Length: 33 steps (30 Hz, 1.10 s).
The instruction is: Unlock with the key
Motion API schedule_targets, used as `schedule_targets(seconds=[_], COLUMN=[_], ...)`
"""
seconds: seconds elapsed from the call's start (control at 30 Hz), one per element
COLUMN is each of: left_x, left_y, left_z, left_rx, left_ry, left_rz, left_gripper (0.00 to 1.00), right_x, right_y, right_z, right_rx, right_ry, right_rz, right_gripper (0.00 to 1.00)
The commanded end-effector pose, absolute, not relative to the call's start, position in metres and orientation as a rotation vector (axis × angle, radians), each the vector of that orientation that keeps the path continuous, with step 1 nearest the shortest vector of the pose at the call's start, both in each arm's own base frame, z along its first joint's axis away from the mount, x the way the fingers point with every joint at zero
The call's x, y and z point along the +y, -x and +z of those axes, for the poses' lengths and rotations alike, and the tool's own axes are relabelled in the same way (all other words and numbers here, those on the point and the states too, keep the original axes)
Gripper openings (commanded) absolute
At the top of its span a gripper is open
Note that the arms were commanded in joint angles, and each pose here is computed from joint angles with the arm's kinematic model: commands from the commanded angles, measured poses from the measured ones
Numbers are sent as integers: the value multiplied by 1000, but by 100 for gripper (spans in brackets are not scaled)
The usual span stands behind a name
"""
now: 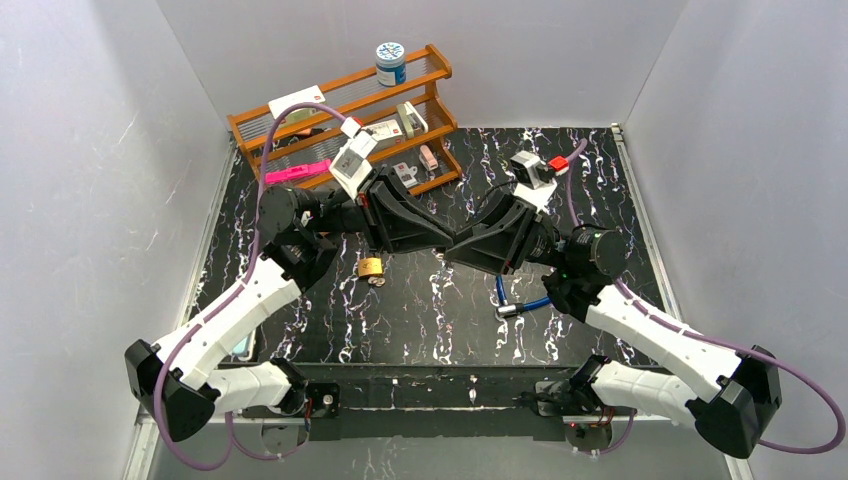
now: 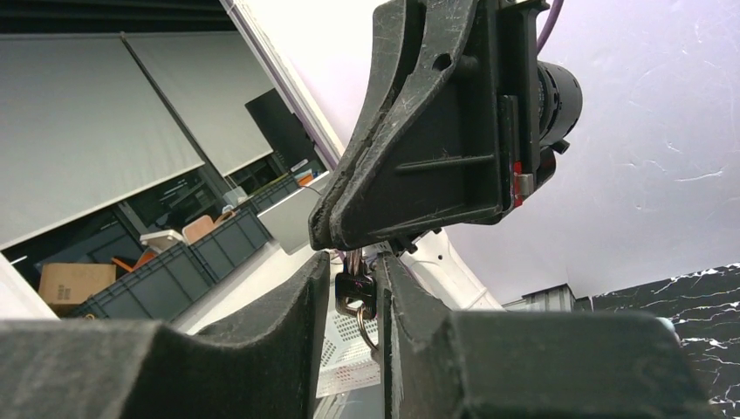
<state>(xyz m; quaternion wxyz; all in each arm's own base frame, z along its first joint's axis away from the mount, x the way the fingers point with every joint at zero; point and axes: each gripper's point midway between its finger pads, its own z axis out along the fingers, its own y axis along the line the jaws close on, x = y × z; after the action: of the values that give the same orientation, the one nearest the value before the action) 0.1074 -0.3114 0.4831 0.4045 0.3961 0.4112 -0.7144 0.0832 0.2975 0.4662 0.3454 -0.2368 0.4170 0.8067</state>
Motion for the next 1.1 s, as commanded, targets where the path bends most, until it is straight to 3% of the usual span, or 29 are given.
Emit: schedule_targets(seconds=[0.0,0.13,0.3,0.4,0.43,0.53,0.6,0.77,0.97,1.07], left_x=[-305,-303,-303,-302,-302,-302,-301,-301,-302,-303], left_y=[-101,-99,-96,-95,-94,-92,-91,-90,-89,-90], left_z=[506,507,506,506,506,505,505,504,500,498], left_rx=[906,888,880,874,872,864,862,856,861,867], left_ry=[-1020,-1024,-1032,-1035,-1037,-1042,-1045,-1047,-1050,-1049], left_rz=[-1747,-1739,-1742,-1743,-1744,-1746,-1748,-1749,-1754,-1756], left_gripper=[0,0,0,0,0,0,0,0,0,0], right_x=[288,286,279,278,277,276,276,279,283,284], right_y=[-69,-68,-63,-62,-62,-61,-61,-63,-67,-70], right_z=[484,481,478,478,478,479,479,480,483,484], right_rx=[998,998,968,962,959,947,948,964,981,988], right_ry=[666,663,664,660,663,663,663,663,656,646], right_rz=[2096,2093,2083,2076,2075,2081,2081,2083,2074,2071], right_gripper=[35,37,27,28,31,57,58,29,18,5])
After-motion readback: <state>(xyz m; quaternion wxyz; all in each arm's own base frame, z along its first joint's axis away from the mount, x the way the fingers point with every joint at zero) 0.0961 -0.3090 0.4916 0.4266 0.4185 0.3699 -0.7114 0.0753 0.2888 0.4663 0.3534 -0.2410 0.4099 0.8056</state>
